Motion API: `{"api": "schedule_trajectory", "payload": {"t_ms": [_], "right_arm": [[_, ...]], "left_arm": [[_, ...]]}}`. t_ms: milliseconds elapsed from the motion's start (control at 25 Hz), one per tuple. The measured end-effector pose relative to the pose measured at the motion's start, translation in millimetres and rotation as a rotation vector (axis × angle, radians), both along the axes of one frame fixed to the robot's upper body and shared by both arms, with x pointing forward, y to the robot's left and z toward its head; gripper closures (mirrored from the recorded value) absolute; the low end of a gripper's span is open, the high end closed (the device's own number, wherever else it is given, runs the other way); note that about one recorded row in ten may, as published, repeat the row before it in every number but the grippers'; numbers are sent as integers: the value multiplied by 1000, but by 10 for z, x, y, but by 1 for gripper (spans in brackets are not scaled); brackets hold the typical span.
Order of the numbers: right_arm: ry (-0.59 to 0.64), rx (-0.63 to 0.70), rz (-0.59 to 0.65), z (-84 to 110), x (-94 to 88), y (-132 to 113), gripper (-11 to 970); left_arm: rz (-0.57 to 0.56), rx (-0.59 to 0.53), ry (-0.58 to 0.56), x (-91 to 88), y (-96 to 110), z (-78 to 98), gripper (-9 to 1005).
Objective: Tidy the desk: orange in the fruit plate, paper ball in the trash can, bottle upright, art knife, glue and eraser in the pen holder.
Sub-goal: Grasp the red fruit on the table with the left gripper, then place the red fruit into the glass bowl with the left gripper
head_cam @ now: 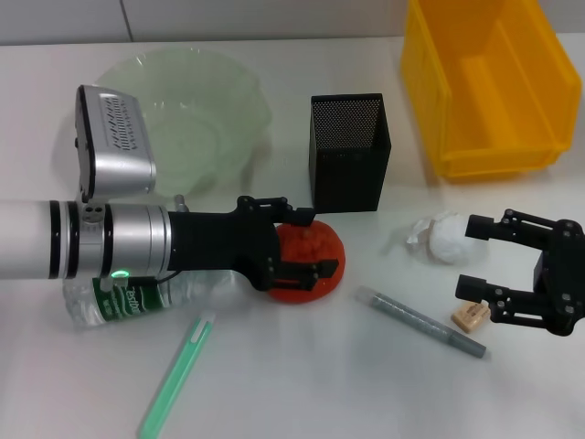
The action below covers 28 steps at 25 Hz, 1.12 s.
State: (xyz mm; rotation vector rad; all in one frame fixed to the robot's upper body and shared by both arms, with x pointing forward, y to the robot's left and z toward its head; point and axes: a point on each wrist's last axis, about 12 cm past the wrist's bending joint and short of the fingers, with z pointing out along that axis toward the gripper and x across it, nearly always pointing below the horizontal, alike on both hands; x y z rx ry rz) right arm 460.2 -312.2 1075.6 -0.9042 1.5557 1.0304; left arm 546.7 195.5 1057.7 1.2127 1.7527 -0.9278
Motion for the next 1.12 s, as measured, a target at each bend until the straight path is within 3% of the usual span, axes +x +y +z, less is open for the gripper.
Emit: {"api": "schedule_trajectory", "payload": {"t_ms": [680, 1120], "right_arm": [[8, 9, 1, -15, -19, 8, 193], [8, 10, 4, -12, -23, 6, 193]], "left_arm": [[9, 21, 19, -4, -9, -43, 243], [18, 23, 16, 11, -2, -38, 680]]}}
